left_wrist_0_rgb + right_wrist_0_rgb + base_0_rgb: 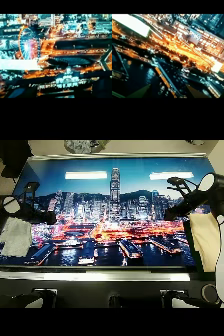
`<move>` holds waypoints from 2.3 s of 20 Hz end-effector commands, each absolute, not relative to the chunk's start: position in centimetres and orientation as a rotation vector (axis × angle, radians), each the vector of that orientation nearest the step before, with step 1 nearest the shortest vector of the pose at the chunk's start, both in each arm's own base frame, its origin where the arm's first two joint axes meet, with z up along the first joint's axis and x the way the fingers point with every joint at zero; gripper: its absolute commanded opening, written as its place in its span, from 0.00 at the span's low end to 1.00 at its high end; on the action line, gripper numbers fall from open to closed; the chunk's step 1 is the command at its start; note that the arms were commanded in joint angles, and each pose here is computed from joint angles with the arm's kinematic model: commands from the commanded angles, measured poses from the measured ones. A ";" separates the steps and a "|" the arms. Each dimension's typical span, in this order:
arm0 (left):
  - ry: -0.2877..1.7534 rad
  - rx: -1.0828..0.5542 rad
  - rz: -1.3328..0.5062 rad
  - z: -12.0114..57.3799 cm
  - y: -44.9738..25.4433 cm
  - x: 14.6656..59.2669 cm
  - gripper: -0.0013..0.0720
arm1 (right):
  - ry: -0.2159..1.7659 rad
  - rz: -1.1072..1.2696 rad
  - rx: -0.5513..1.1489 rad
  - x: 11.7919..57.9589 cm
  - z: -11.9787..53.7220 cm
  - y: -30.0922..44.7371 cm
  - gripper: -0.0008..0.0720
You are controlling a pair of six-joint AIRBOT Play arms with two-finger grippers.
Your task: Fold the shirts.
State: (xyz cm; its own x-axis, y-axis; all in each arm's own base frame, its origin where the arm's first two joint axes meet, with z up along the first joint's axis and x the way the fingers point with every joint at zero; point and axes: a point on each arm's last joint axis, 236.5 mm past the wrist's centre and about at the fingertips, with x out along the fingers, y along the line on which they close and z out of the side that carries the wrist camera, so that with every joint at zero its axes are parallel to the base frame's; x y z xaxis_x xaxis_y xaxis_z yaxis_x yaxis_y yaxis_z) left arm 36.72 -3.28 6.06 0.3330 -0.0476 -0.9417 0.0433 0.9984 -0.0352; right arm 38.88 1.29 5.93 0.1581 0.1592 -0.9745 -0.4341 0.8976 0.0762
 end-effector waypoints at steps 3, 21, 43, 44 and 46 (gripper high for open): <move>1.229 -0.004 -0.059 6.1 -3.3 36.7 0.77 | 1.350 0.431 -0.243 38.9 5.9 1.3 0.70; 1.023 -0.042 -0.066 8.1 -4.2 41.2 0.77 | 1.196 0.375 -0.260 42.6 6.8 1.0 0.70; 0.961 -1.001 0.482 -5.2 22.8 43.7 1.00 | 1.181 0.403 -0.271 42.8 6.9 1.4 0.70; 0.950 -0.997 0.453 -5.5 22.2 44.6 1.00 | 1.188 0.417 -0.258 42.5 6.8 1.7 0.70; 0.963 -0.980 0.447 -6.4 21.6 45.1 1.00 | 1.205 0.446 -0.233 41.9 6.8 2.5 0.70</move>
State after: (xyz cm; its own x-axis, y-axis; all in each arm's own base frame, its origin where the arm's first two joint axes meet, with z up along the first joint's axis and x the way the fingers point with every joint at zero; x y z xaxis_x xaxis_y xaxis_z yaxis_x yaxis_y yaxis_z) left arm 42.96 22.25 -5.32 0.4704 -0.0742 -0.8793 -0.7359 0.5170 -0.4373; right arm 42.64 1.51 6.86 0.3158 0.1689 -0.9337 -0.4423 0.8968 0.0126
